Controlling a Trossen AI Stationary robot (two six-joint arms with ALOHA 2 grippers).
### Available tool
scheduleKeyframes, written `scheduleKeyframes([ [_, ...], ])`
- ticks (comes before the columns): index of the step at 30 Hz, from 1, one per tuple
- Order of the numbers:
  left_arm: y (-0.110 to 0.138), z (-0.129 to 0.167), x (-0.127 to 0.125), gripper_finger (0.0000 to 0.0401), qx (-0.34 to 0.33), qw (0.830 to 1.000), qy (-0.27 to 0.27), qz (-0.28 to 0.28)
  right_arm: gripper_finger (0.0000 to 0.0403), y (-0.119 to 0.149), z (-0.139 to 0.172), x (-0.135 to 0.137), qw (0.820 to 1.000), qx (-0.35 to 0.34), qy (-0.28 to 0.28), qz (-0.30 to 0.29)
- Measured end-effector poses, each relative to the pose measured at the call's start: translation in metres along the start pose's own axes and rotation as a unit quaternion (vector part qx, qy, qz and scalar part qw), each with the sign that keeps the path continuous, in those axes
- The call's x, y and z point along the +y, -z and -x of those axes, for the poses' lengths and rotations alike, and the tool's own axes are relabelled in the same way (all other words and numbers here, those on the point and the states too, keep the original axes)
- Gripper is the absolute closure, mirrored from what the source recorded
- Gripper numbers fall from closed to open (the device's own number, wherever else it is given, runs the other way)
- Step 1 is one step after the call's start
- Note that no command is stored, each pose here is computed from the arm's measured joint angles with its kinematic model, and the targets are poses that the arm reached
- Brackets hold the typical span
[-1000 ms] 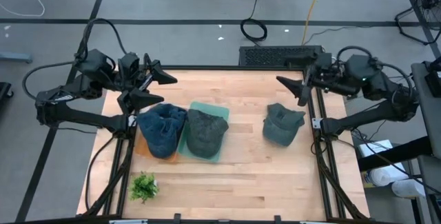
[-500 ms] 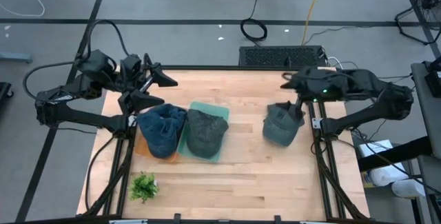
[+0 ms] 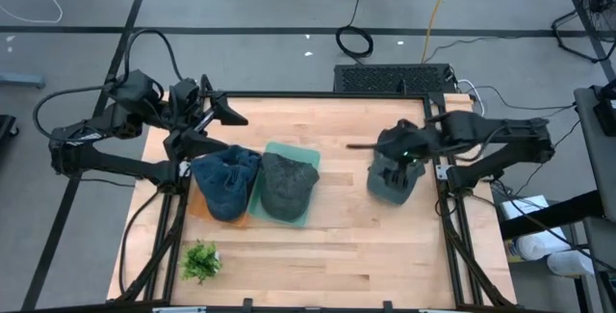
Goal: Pick & Place hat
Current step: Put the black cap into the green bin
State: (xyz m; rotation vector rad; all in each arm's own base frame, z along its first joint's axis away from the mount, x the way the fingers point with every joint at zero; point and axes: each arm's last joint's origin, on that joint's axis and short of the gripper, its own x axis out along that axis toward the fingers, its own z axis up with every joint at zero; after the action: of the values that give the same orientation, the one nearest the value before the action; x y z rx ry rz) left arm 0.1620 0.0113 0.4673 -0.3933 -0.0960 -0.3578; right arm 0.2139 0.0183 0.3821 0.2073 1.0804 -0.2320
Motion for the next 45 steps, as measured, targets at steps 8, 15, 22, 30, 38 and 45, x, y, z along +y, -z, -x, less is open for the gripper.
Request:
scheduleKeyframes([
  [8,0.001,0.0,0.0,0.0022,0.005,1.0,0.005,0.002,0.0054,0.005,-0.018,0.02,0.997,0.063,0.028,-0.024],
  [15,0.001,0.0,0.0,0.0022,0.005,1.0,0.006,0.002,0.0064,0.017,-0.033,0.047,0.988,0.122,0.069,-0.06],
  [22,0.001,0.0,0.0,0.0022,0.005,1.0,0.006,0.002,0.0084,0.027,-0.06,0.085,0.983,0.161,0.089,-0.025],
  [30,0.001,0.0,0.0,0.0022,0.006,1.0,0.008,0.002,0.0085,0.035,-0.095,0.107,0.964,0.195,0.177,-0.029],
  [38,0.001,0.0,-0.002,0.0022,0.021,0.999,0.039,0.003,0.0085,0.044,-0.134,0.125,0.949,0.194,0.249,-0.024],
  [45,0.002,0.0,-0.002,0.0022,0.024,0.999,0.045,0.008,0.0085,0.059,-0.174,0.131,0.935,0.214,0.281,-0.024],
])
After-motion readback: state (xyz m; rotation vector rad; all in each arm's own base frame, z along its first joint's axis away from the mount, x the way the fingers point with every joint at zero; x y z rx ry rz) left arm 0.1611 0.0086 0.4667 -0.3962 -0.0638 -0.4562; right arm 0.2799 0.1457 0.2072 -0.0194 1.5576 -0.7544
